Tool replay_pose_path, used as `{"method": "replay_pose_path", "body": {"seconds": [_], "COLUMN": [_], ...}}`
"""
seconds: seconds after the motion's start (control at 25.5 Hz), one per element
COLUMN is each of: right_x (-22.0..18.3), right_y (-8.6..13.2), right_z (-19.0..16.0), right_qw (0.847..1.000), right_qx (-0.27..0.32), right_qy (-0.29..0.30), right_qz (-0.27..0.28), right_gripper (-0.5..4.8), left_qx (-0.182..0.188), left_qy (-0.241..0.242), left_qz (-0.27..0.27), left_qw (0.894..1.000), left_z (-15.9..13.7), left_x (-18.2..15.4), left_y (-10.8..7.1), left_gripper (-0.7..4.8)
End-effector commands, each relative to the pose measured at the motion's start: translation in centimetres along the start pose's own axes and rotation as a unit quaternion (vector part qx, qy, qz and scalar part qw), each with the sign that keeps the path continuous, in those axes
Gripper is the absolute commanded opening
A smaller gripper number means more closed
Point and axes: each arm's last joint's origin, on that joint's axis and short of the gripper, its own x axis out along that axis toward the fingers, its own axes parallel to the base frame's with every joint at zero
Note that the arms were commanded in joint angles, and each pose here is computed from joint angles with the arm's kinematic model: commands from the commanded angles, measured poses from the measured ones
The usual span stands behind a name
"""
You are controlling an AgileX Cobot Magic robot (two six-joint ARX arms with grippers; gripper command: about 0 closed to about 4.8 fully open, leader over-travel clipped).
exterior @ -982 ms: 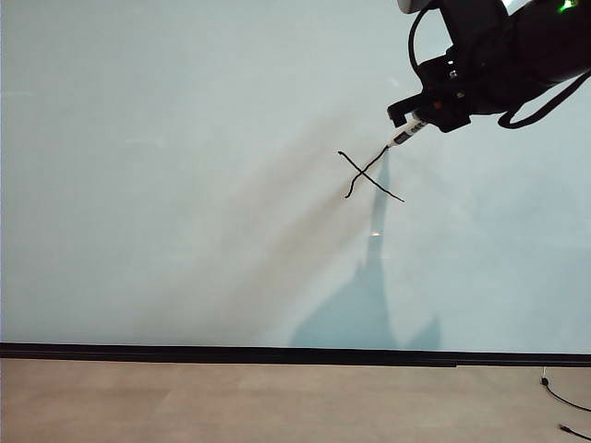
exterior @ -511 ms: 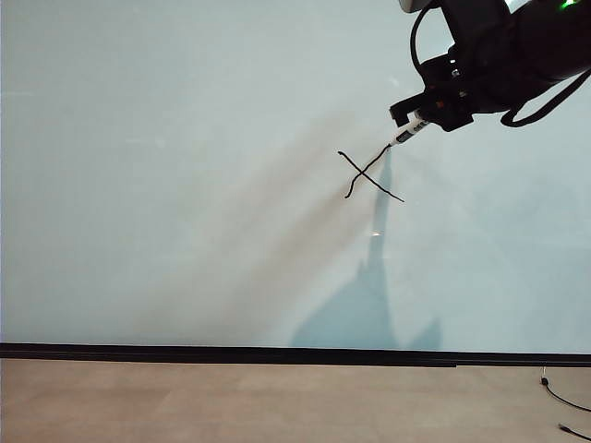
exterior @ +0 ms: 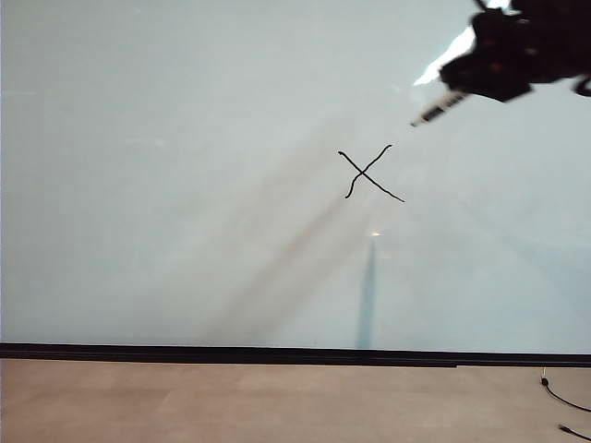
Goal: Pick up the pen on the shelf to the right of the whiteboard and draw a cross mark.
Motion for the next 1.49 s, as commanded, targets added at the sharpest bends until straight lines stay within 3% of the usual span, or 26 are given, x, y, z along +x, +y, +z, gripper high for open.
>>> {"method": "replay_pose_path", "body": {"seconds": [0.04, 0.28, 0.47, 0.63, 1.34, 1.49], "right_x": [-1.7, -5.6, -7.0, -8.0, -10.1, -10.0], "right_y": [-0.2, -0.6, -0.9, -0.9, -1.0, -1.4], "right_z": [-1.1, -3.7, -4.4, -5.2, -6.9, -7.2], "right_qw": [1.0, 1.0, 0.999, 0.999, 0.999, 0.997], "right_qx": [0.011, 0.022, 0.018, 0.027, 0.037, 0.043], "right_qy": [0.007, -0.006, 0.021, -0.002, 0.013, 0.027], "right_qz": [-0.001, -0.008, -0.015, -0.032, -0.03, -0.055], "right_gripper": [-0.05, -0.05, -0.05, -0.05, -0.05, -0.05], "left_qx": [0.002, 0.002, 0.002, 0.002, 0.002, 0.002], "left_qy": [-0.004, -0.004, -0.004, -0.004, -0.004, -0.004], "left_qz": [-0.002, -0.002, -0.002, -0.002, -0.002, -0.002], "left_qw": [1.0, 1.0, 1.0, 1.0, 1.0, 1.0], "left_z": [0.2, 0.2, 0.2, 0.2, 0.2, 0.1], "left_x": [0.0, 0.0, 0.0, 0.0, 0.0, 0.0], "left_y": [0.0, 0.0, 0.0, 0.0, 0.0, 0.0], "left_gripper": [-0.04, -0.05, -0.05, -0.04, -0.05, -0.04]}}
